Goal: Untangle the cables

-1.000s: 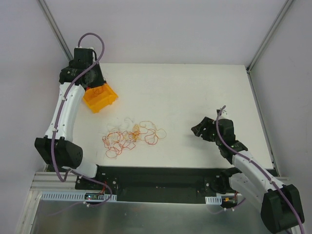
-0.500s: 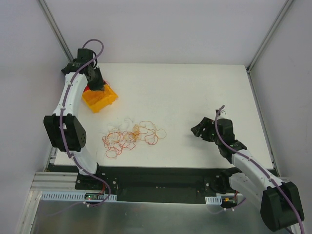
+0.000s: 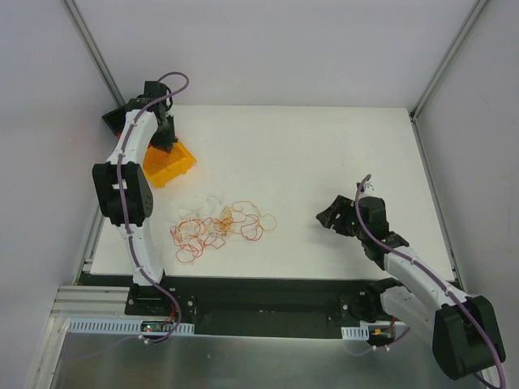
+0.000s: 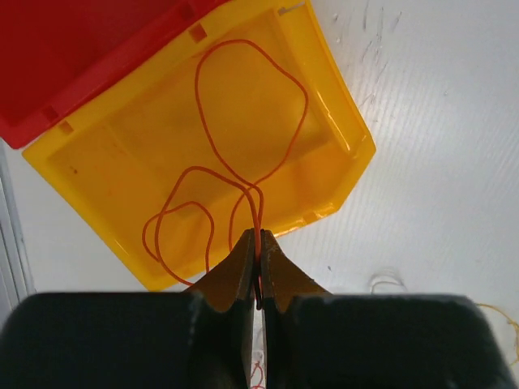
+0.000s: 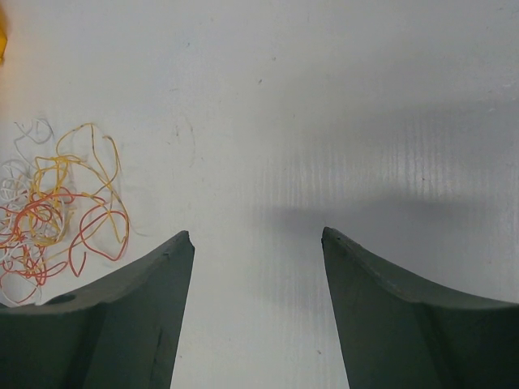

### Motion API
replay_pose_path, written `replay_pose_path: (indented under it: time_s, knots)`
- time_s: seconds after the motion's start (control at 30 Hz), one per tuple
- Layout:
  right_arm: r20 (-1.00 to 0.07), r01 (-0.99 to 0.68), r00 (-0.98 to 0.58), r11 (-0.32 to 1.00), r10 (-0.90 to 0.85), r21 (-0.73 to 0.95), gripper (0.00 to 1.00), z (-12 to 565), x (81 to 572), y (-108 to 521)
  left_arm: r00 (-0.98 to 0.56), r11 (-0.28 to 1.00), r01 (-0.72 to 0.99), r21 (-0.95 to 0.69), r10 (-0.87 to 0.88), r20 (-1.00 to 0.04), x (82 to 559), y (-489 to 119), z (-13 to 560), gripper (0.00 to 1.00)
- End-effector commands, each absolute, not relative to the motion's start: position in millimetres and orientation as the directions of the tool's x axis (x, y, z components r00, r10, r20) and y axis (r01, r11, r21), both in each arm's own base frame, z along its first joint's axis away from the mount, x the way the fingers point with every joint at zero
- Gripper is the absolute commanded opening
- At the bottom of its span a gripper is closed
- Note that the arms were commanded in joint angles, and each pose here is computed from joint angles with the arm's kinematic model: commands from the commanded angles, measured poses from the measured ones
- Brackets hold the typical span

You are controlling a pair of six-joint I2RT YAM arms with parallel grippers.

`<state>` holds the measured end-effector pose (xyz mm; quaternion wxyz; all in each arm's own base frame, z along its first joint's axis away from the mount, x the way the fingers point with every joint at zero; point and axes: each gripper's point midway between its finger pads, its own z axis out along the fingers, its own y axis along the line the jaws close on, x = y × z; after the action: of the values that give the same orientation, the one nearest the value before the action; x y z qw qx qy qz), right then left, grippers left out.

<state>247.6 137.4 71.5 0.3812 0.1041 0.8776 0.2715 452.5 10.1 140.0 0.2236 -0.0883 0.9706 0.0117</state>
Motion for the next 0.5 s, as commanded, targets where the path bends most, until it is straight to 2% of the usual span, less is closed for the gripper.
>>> replay_pose_path:
  time_s: [0.0, 0.13, 0.17, 0.23, 0.27, 0.4, 0.47]
  knots:
    - [-0.654, -0.084, -0.649, 0.818, 0.389, 0.569, 0.68, 94, 261, 145, -0.893, 0.991, -0.112, 0.067, -0.07, -0.445, 469, 25, 142, 0.0]
    - [-0.652, -0.092, -0.656, 0.818, 0.379, 0.568, 0.67, 94, 262, 147, -0.901, 0.989, -0.093, 0.117, -0.034, -0.432, 479, 33, 135, 0.0]
    - [-0.652, -0.095, -0.66, 0.818, 0.374, 0.567, 0.68, 94, 262, 148, -0.9, 0.983, -0.111, 0.144, -0.038, -0.435, 478, 38, 139, 0.04]
    - [-0.662, -0.122, -0.668, 0.826, 0.341, 0.55, 0.68, 97, 263, 154, -0.89, 0.973, -0.15, 0.178, -0.054, -0.452, 473, 46, 150, 0.32]
    - [-0.67, -0.139, -0.673, 0.835, 0.314, 0.532, 0.68, 100, 263, 158, -0.881, 0.967, -0.162, 0.197, -0.053, -0.469, 469, 49, 160, 0.39]
    - [-0.68, -0.267, -0.715, 0.836, 0.161, 0.479, 0.7, 118, 260, 196, -0.829, 0.953, -0.26, 0.158, -0.136, -0.542, 437, 46, 201, 0.59]
    - [-0.623, -0.285, -0.773, 0.812, 0.12, 0.51, 0.7, 120, 255, 214, -0.802, 0.963, -0.264, 0.062, -0.184, -0.568, 415, 29, 210, 0.63]
